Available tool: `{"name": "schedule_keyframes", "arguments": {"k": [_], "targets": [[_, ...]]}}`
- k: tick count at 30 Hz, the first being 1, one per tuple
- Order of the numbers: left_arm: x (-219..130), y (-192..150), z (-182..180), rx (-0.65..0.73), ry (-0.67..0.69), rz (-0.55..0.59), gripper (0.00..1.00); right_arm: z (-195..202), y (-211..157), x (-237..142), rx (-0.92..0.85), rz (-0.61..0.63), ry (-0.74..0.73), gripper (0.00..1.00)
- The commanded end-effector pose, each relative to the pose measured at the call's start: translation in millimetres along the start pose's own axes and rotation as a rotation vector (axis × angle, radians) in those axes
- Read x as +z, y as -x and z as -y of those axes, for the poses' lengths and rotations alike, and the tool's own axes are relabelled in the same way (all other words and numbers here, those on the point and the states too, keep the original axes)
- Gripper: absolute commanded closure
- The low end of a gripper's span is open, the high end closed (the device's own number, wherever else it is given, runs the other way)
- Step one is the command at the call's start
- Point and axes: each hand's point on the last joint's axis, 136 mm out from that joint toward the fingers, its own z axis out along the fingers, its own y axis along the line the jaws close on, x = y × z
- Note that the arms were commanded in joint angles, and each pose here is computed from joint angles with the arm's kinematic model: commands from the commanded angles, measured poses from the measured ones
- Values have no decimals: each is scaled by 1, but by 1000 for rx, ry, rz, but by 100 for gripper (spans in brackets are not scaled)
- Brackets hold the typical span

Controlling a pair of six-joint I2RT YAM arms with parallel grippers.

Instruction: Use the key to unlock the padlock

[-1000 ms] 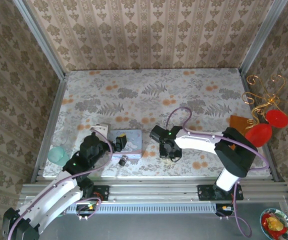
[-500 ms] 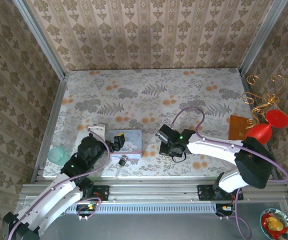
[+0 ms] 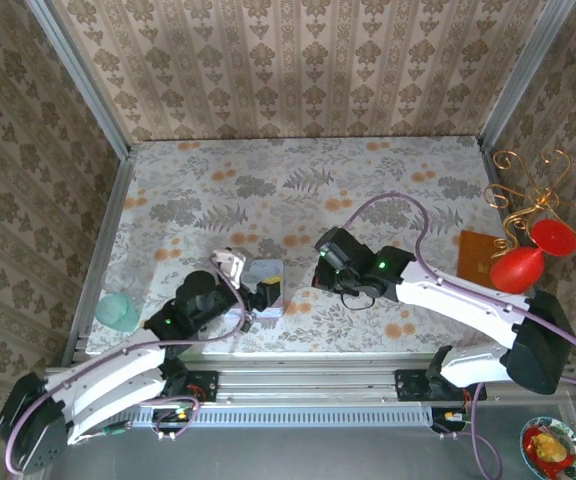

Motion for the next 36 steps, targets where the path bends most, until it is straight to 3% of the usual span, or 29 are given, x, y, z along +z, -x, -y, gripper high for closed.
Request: {"name": "schedule_keyframes", "arguments": {"k": [1,7,12,36], "targets": [[6,28,34,137,-143,145,6,-16,10,-28,-66,13,33,100],[14,24,76,356,-274,171,12,-35,21,-54,-137,38,88,100],[20,25,79,422,-272,171,22,-47,20,-64,-178,26,140,100],[31,29,90,330,-349,154,57,-65,11,-67,-232,0,252,100]]}}
